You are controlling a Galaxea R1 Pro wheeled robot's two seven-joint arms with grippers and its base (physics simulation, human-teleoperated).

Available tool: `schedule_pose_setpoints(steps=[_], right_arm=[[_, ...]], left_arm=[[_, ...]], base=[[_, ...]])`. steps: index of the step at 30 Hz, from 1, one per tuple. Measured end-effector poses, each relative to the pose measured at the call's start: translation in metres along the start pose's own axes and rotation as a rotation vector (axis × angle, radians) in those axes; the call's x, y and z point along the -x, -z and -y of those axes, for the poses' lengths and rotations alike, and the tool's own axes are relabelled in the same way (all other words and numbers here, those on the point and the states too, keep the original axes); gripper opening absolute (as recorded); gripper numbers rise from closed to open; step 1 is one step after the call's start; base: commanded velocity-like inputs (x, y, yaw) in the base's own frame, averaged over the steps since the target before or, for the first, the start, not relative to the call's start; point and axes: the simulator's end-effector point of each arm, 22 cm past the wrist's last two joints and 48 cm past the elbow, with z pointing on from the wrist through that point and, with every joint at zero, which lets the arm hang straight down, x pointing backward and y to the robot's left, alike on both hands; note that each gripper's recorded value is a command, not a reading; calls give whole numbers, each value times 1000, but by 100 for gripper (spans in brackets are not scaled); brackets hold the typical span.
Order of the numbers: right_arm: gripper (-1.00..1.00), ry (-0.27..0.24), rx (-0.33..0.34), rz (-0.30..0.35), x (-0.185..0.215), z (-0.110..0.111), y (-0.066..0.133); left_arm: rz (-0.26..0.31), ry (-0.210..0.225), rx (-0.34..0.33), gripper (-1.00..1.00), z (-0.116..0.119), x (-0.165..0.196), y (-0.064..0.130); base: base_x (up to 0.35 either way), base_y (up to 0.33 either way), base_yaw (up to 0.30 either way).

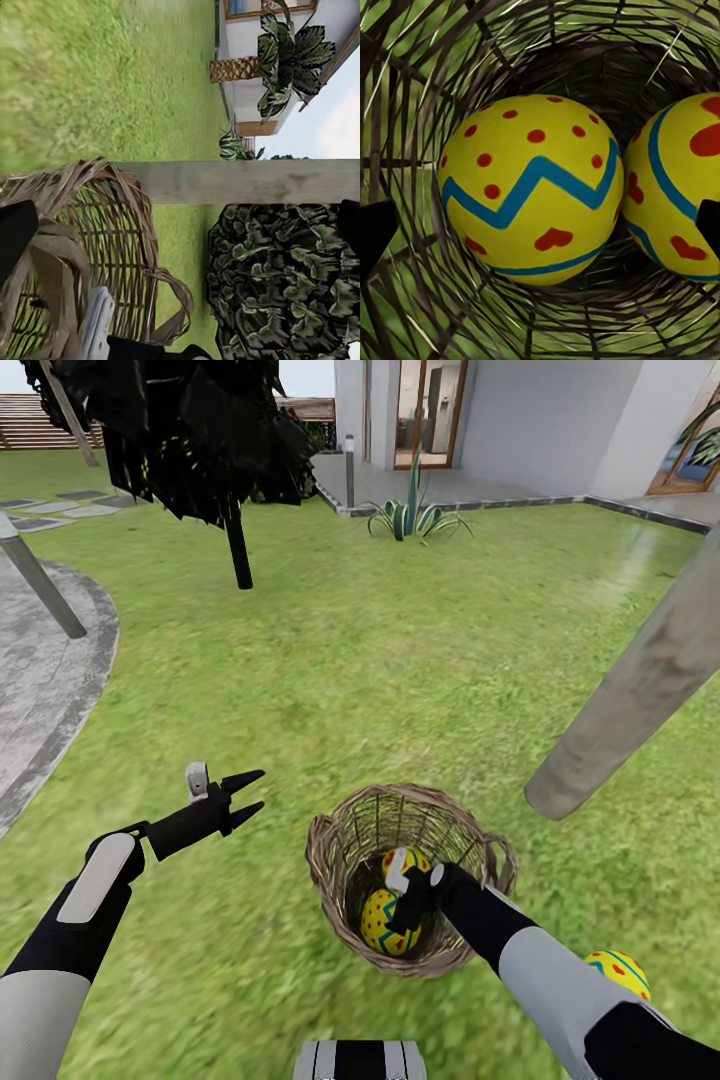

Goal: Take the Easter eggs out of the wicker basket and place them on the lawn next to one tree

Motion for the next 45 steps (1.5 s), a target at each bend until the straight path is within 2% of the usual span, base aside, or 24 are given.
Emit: schedule_pose_setpoints(steps=[6, 23, 38, 45], right_arm=[[100, 6, -6, 3, -4, 0, -11], [100, -9, 35, -8, -19, -12, -40], [100, 1, 0, 12, -10, -2, -36], [100, -9, -14, 5, -17, -1, -49]], left_arm=[[0, 0, 0, 100, -13, -4, 0], [-15, 49, 44, 100, -58, -11, -7], [-14, 50, 44, 100, -58, -11, -8], [-21, 70, 63, 100, -76, -14, -10]], base=[[0, 0, 0], [0, 0, 0], [0, 0, 0], [0, 0, 0]])
